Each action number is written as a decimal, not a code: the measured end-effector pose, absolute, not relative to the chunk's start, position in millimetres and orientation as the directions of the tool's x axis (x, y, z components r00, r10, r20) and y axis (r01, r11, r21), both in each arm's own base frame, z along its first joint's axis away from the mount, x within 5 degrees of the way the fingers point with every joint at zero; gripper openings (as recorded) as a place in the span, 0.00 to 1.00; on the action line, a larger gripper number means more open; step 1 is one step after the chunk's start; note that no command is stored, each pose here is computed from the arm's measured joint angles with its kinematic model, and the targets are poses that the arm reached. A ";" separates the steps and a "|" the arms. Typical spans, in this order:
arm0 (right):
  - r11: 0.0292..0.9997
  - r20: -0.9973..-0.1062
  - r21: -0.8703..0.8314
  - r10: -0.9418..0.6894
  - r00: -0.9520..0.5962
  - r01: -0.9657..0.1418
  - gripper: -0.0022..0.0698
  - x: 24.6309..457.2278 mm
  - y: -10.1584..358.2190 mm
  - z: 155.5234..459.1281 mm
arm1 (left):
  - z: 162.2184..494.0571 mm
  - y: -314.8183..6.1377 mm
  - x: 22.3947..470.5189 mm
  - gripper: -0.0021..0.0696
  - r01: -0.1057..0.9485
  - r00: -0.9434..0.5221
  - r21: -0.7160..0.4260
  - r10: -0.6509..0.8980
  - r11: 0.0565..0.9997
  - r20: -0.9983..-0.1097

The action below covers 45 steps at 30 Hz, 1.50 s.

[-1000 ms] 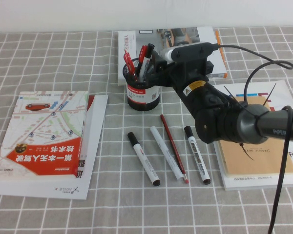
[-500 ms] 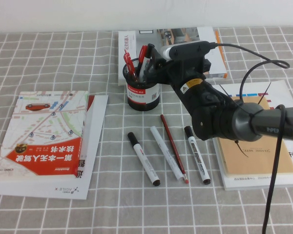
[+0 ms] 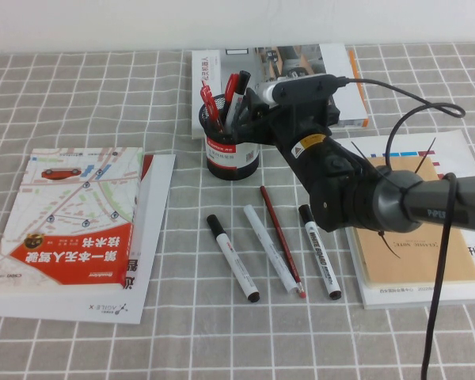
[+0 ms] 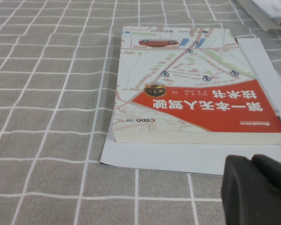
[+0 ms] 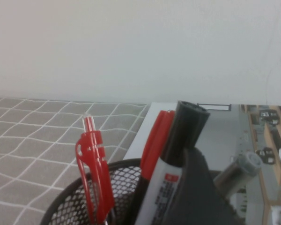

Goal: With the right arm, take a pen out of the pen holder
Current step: 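Take a marker out of the pen holder and lay it on the table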

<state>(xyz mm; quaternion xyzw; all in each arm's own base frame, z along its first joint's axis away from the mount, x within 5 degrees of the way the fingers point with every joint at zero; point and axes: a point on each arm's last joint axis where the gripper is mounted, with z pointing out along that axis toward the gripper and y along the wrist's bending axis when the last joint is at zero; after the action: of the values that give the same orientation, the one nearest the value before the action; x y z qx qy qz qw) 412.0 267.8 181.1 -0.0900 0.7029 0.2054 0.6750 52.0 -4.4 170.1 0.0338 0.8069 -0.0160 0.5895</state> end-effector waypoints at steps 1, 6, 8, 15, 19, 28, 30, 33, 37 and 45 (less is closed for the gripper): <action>0.900 -0.985 0.170 0.152 -0.076 -0.401 0.51 412.2 267.6 179.8 | 170.1 -4.4 52.0 0.02 0.073 -0.303 0.014 0.036 0.997 -0.952; 0.902 -0.985 0.174 0.155 -0.080 -0.396 0.51 412.5 267.4 178.0 | 170.1 -4.4 52.0 0.02 0.073 -0.303 0.014 0.036 0.997 -0.952; 0.902 -0.985 0.175 0.156 -0.080 -0.395 0.51 412.6 267.3 177.9 | 170.1 -4.4 52.0 0.02 0.073 -0.303 0.014 0.036 0.997 -0.952; 0.892 -0.974 0.226 0.210 -0.084 -0.393 0.51 415.2 269.0 183.0 | 170.1 -4.4 52.0 0.02 0.073 -0.303 0.014 0.036 0.997 -0.952; 0.889 -0.973 0.230 0.222 -0.067 -0.397 0.51 420.5 272.7 186.2 | 170.1 -4.4 52.0 0.02 0.073 -0.303 0.014 0.036 0.997 -0.952; 0.890 -0.973 0.231 0.211 -0.095 -0.394 0.50 425.3 276.4 175.8 | 170.1 -4.4 52.0 0.02 0.073 -0.303 0.014 0.036 0.997 -0.952; 0.890 -0.973 0.231 0.210 -0.096 -0.394 0.49 425.2 276.5 175.6 | 170.1 -4.4 52.0 0.02 0.073 -0.303 0.014 0.036 0.997 -0.952; 0.889 -0.973 0.232 0.210 -0.098 -0.394 0.45 425.4 276.7 175.8 | 170.1 -4.4 52.0 0.02 0.073 -0.303 0.014 0.036 0.997 -0.952; 0.889 -0.973 0.232 0.210 -0.098 -0.394 0.35 425.4 276.7 175.8 | 170.1 -4.4 52.0 0.02 0.073 -0.303 0.014 0.036 0.997 -0.952; 0.890 -0.972 0.233 0.211 -0.098 -0.393 0.18 425.4 276.6 175.8 | 170.1 -4.4 52.0 0.02 0.073 -0.303 0.014 0.036 0.997 -0.952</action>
<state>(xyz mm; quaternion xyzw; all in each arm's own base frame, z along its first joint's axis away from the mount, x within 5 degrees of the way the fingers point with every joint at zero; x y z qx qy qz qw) 425.4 276.6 175.8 -0.0644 0.7057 0.2260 0.6684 52.0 -4.4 170.1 0.0338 0.8069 -0.0160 0.5895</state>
